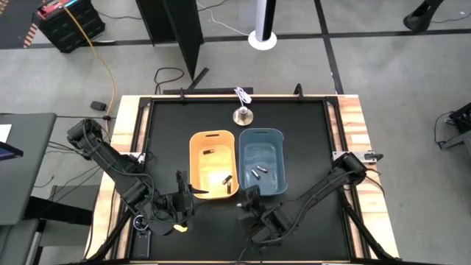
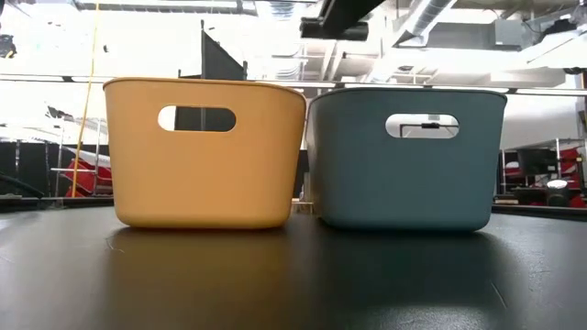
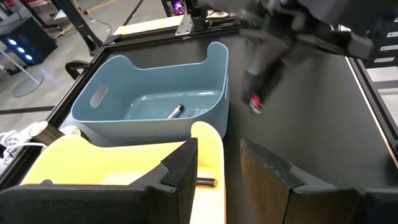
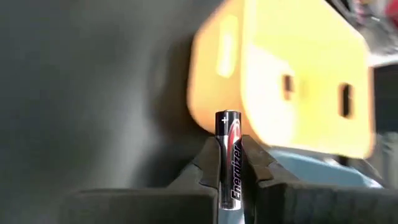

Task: Sort batteries
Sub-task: Put the silver battery into the blue bin

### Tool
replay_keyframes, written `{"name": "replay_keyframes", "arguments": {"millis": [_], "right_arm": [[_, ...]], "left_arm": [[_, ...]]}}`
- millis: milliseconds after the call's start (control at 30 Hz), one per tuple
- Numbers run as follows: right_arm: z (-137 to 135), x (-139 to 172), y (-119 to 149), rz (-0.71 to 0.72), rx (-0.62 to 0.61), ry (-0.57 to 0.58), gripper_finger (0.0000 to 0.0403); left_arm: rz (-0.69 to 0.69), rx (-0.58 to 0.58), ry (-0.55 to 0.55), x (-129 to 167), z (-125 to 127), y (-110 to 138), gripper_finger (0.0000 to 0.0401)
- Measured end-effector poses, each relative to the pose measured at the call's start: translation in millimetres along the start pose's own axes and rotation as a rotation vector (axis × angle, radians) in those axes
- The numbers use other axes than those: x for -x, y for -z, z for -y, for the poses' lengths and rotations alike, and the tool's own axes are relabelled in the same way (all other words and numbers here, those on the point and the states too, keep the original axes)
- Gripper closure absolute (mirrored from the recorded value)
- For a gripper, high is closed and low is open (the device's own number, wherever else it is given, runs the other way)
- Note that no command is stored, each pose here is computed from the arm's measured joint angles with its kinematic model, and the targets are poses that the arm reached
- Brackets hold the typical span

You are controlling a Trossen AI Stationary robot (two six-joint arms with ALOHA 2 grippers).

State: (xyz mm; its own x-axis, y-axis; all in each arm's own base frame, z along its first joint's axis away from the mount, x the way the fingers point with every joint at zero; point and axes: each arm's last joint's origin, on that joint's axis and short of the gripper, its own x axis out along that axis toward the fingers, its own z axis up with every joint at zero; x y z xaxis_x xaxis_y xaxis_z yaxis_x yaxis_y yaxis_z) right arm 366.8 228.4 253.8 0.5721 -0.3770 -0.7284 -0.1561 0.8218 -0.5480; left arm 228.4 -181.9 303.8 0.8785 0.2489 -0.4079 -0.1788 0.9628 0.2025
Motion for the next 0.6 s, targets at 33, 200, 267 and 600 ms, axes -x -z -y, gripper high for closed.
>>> {"name": "replay_keyframes", "arguments": {"millis": [33,200,267,600], "right_arm": [[3.2,2.9,0.6,-0.016,0.006,0.025,0.0372],[20.9,11.0,12.4,-0.144,0.009,0.151,0.0372],[28.8,9.3,20.4,-0.216,-0.001,0.19,0.0372],[46.3,-3.3,25.0,-0.305,-0.076,0.156,0.0347]], "left_arm": [[0.0,0.0,0.0,0.0,0.0,0.0,0.0285],[0.0,-0.001,0.0,0.0,0.0,0.0,0.0285],[0.0,-0.001,0.0,0.0,0.0,0.0,0.0285],[0.0,-0.004,0.0,0.0,0.0,0.0,0.0285]]}}
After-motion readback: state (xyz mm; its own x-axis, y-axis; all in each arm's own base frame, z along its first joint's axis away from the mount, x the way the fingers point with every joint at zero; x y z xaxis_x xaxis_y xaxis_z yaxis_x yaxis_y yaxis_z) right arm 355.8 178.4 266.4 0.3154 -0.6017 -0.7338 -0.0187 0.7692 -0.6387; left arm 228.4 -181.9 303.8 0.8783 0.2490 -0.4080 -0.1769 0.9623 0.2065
